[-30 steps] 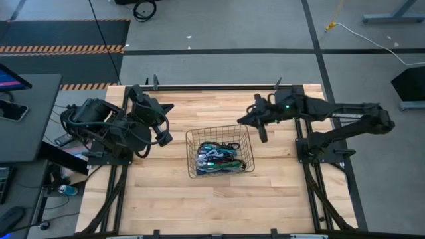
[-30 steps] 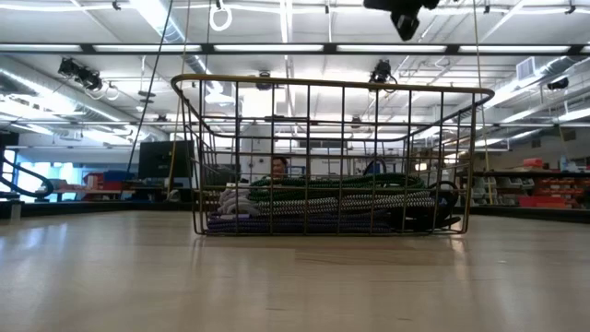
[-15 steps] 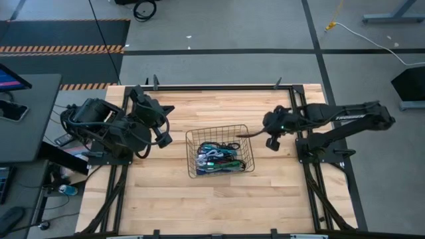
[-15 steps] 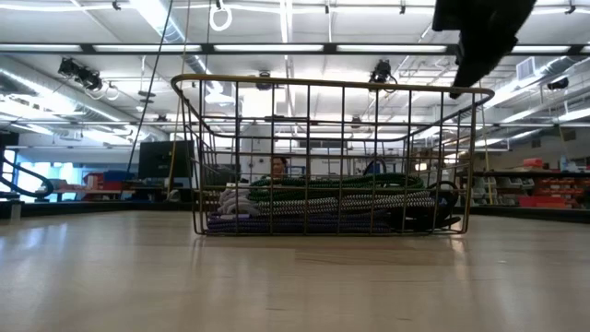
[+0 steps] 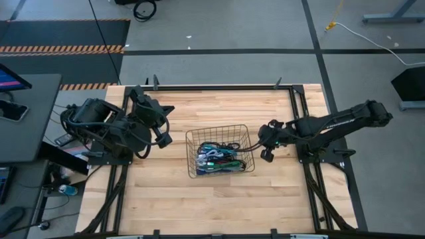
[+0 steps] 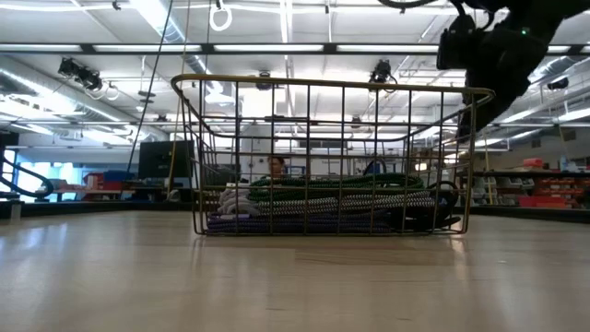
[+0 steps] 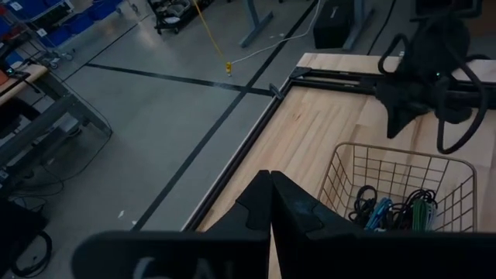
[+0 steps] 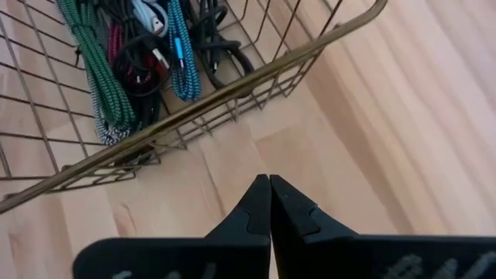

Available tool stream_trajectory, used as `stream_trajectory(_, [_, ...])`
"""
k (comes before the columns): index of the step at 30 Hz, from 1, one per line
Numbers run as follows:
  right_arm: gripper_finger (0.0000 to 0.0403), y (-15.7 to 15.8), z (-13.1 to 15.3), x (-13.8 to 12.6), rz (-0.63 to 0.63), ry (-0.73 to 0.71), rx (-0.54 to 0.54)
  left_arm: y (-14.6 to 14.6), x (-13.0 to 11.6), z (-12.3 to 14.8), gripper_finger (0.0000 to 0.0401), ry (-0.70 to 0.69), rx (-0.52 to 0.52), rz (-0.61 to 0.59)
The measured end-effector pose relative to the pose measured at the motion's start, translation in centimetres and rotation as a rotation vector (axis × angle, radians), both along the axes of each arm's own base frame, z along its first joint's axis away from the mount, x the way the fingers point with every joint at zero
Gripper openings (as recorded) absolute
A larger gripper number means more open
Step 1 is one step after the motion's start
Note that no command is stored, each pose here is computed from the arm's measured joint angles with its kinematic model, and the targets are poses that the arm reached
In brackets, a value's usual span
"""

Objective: Pick and place USB-C Cables
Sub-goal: Adjust the wire basket

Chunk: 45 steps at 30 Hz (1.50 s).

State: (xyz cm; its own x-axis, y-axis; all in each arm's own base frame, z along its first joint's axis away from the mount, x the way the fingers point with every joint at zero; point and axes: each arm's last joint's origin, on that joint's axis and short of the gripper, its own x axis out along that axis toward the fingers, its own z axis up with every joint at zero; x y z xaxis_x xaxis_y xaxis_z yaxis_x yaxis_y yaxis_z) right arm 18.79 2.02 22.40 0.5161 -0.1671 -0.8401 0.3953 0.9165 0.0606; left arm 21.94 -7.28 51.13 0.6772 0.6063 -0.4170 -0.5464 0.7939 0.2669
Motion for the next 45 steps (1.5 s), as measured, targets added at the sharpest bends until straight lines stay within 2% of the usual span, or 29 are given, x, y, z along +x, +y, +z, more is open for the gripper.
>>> stream_trajectory(5, [0.0,0.3,-1.1,0.1,-0.012,-0.046,0.032,0.0,0.0,0.0,0.0004,0.0,0.0,0.0])
stream_trajectory(16, [0.0,0.7,-0.2,1.4,-0.004,-0.221,0.08,0.0,0.0,0.0,0.0004,0.0,0.0,0.0])
stream_trajectory(36, [0.0,3.0,-0.1,1.0,-0.051,-0.259,0.13,0.0,0.0,0.0,0.0004,0.0,0.0,0.0])
stream_trajectory(45, [0.0,4.0,-0.7,2.0,-0.056,-0.274,0.134,0.0,0.0,0.0,0.0004,-0.001,0.0,0.0])
